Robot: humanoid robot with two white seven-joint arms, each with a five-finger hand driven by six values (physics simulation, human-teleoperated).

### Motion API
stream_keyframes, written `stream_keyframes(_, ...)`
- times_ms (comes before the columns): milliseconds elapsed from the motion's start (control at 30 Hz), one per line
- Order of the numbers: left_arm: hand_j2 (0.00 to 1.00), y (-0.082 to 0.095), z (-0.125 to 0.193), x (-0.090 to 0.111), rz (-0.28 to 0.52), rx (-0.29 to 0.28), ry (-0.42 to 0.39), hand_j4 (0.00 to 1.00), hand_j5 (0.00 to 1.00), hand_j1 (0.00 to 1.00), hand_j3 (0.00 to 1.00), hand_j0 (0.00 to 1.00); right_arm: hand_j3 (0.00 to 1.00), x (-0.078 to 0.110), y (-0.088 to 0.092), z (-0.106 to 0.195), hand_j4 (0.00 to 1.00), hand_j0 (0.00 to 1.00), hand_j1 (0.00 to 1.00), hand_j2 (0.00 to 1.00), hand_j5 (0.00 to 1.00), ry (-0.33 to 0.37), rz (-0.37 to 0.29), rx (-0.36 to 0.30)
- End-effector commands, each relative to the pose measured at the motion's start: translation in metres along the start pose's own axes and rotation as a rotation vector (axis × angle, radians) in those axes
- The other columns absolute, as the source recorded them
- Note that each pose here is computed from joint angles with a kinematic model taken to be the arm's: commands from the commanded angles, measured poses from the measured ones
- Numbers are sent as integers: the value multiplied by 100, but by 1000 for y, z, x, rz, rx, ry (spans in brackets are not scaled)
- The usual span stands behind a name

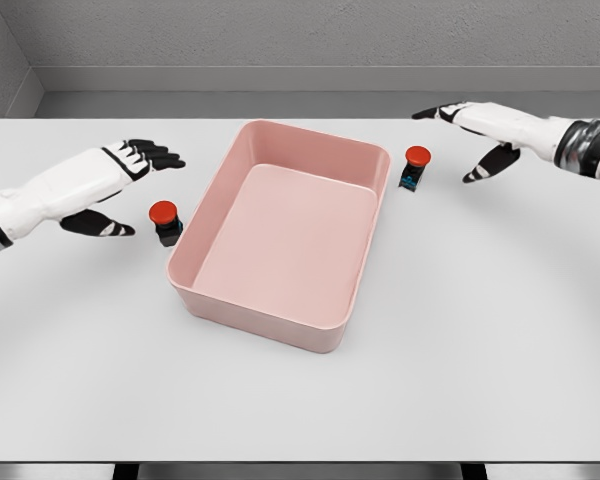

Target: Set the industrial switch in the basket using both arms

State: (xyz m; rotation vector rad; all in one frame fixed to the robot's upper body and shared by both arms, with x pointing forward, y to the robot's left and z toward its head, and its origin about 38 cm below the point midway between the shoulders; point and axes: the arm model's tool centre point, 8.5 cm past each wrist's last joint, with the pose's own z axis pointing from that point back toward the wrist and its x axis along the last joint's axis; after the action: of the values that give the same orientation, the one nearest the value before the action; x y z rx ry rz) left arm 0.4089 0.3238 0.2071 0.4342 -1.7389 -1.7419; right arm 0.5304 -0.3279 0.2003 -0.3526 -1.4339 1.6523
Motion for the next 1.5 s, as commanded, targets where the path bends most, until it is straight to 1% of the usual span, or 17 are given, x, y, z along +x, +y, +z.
stream_keyframes(0, 100, -6, -5, 3, 12, -6, -12, 100, 100, 100, 100, 100, 100, -8, 15, -9, 100, 100, 100, 100, 100, 28, -59, 21)
stream_keyframes(100, 100, -7, -6, 4, 12, -21, -16, 100, 100, 100, 100, 100, 100, -7, 19, -21, 100, 100, 100, 100, 100, 36, -80, 35)
stream_keyframes(167, 100, -7, -6, 4, 13, -20, -17, 100, 100, 100, 100, 100, 100, -11, 17, -24, 100, 100, 100, 100, 100, 54, -93, 41)
stream_keyframes(267, 92, -8, -6, 5, 12, -29, -18, 92, 92, 92, 92, 92, 100, -15, 17, -25, 100, 100, 100, 100, 100, 70, -108, 42)
stream_keyframes(300, 92, -11, -9, 6, 19, -34, -24, 92, 92, 92, 92, 92, 100, -15, 18, -27, 100, 100, 100, 100, 100, 72, -114, 42)
stream_keyframes(433, 88, -12, -12, 8, 18, -41, -32, 88, 88, 88, 88, 88, 100, -10, 10, -34, 100, 100, 100, 100, 100, 61, -118, 28)
stream_keyframes(500, 88, -12, -13, 9, 20, -39, -34, 88, 88, 88, 88, 88, 100, -2, 8, -43, 100, 100, 100, 100, 100, 41, -118, 24)
stream_keyframes(600, 88, -12, -13, 8, 21, -39, -34, 88, 88, 88, 88, 88, 100, 0, 4, -44, 100, 100, 100, 100, 100, 38, -113, 19)
stream_keyframes(733, 89, -14, -13, 8, 24, -44, -33, 89, 89, 89, 89, 89, 100, 8, 6, -54, 100, 100, 100, 100, 100, 18, -114, 27)
stream_keyframes(767, 89, -15, -13, 7, 26, -46, -31, 89, 89, 89, 89, 89, 100, 3, 13, -54, 100, 100, 100, 100, 100, 37, -132, 36)
stream_keyframes(833, 89, -17, -15, 7, 33, -45, -31, 89, 89, 89, 89, 89, 100, -1, 18, -56, 100, 100, 100, 100, 100, 62, -139, 55)
stream_keyframes(1067, 89, -27, -18, 6, 54, -55, -27, 89, 89, 89, 89, 89, 100, -1, 21, -56, 100, 100, 100, 100, 100, 64, -138, 65)
stream_keyframes(1100, 89, -27, -18, 6, 55, -57, -28, 89, 89, 89, 89, 89, 99, -1, 21, -57, 99, 99, 99, 99, 99, 63, -137, 64)
stream_keyframes(1133, 89, -27, -18, 6, 55, -57, -28, 89, 89, 89, 89, 89, 94, -1, 22, -57, 94, 94, 94, 94, 94, 68, -125, 75)
stream_keyframes(1300, 89, -28, -17, 6, 56, -57, -26, 89, 89, 89, 89, 89, 93, 5, 25, -63, 93, 93, 93, 93, 93, 55, -123, 83)
stream_keyframes(1400, 89, -27, -16, 3, 60, -55, -19, 89, 89, 89, 89, 89, 87, 5, 25, -64, 87, 87, 87, 87, 87, 54, -121, 83)
stream_keyframes(1467, 90, -25, -13, -1, 60, -52, -4, 90, 90, 90, 90, 90, 86, 5, 26, -63, 86, 86, 86, 86, 86, 55, -123, 85)
